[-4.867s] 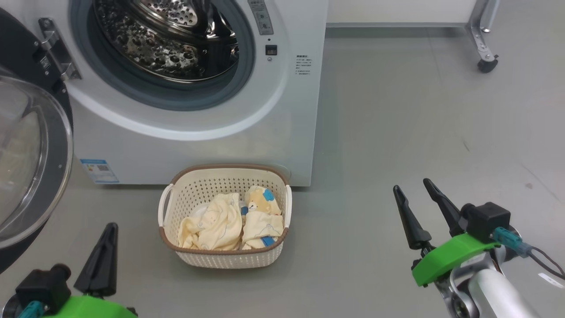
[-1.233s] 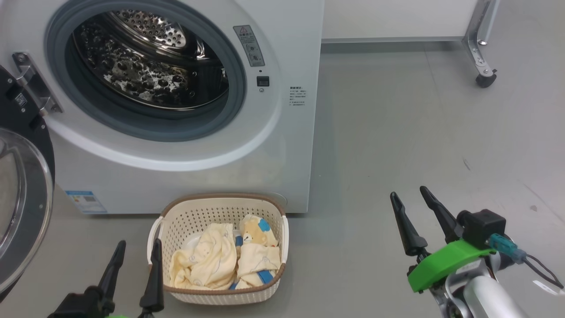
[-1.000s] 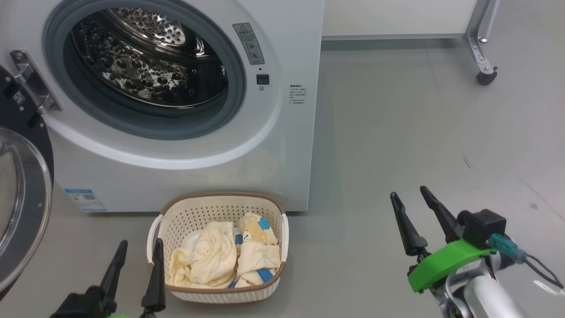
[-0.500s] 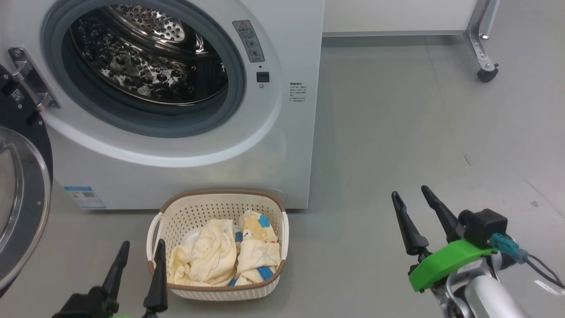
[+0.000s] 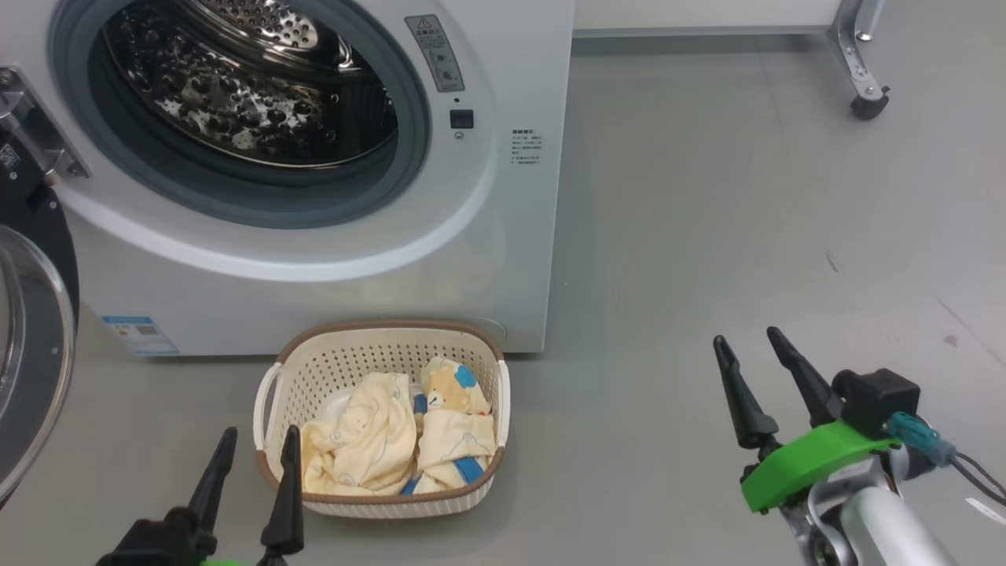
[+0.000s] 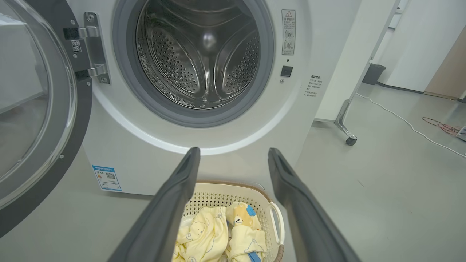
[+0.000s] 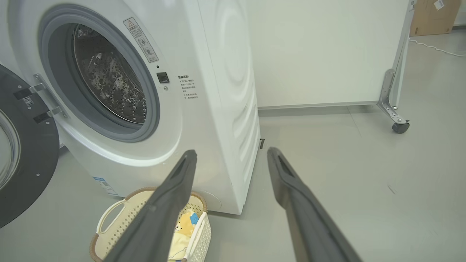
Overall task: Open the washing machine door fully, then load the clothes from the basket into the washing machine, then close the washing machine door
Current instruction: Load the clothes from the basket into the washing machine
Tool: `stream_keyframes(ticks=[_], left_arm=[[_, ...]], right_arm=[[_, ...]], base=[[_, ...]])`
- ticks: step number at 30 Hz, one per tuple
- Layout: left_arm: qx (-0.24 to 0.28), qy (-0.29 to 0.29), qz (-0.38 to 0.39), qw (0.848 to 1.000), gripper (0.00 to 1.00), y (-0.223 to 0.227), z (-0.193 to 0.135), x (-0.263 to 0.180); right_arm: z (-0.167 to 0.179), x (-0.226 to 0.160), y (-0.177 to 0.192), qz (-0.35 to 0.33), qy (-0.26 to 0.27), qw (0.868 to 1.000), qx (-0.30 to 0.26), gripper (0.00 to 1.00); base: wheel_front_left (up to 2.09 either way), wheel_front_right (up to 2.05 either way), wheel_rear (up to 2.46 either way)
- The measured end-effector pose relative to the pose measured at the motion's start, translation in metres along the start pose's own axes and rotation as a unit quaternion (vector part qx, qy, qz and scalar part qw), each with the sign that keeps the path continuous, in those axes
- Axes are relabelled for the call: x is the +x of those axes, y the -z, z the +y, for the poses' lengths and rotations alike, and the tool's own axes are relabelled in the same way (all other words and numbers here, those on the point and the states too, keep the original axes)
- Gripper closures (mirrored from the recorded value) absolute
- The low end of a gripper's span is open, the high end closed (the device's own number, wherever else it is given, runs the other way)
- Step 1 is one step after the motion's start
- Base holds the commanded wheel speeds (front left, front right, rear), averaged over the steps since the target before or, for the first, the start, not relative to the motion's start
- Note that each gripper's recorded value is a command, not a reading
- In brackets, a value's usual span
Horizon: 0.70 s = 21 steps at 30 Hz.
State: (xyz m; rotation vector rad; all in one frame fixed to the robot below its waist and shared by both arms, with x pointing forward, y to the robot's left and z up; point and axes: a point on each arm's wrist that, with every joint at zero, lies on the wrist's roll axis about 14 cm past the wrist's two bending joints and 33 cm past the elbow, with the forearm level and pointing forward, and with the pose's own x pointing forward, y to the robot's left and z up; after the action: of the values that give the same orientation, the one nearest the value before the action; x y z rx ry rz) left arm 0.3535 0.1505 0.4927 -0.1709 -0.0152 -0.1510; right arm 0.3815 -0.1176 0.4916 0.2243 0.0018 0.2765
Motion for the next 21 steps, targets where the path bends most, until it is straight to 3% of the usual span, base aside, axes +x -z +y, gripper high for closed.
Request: stream_keyframes(ticks=[6, 21], left_arm=[[-0.004, 0.016, 0.024, 1.000, 0.00, 0.018, -0.007, 0.022], [-0.004, 0.087, 0.135, 0.987, 0.00, 0.115, -0.027, 0.106]], right_arm=[[-0.036, 0.000, 0.016, 0.025, 0.051, 0.998, -0.010, 0.00], [-0.075, 0.034, 0.060, 0.070, 0.090, 0.993, -0.005, 0.00]], base=[[0.00, 0.00, 0.00], [0.00, 0.00, 0.00]])
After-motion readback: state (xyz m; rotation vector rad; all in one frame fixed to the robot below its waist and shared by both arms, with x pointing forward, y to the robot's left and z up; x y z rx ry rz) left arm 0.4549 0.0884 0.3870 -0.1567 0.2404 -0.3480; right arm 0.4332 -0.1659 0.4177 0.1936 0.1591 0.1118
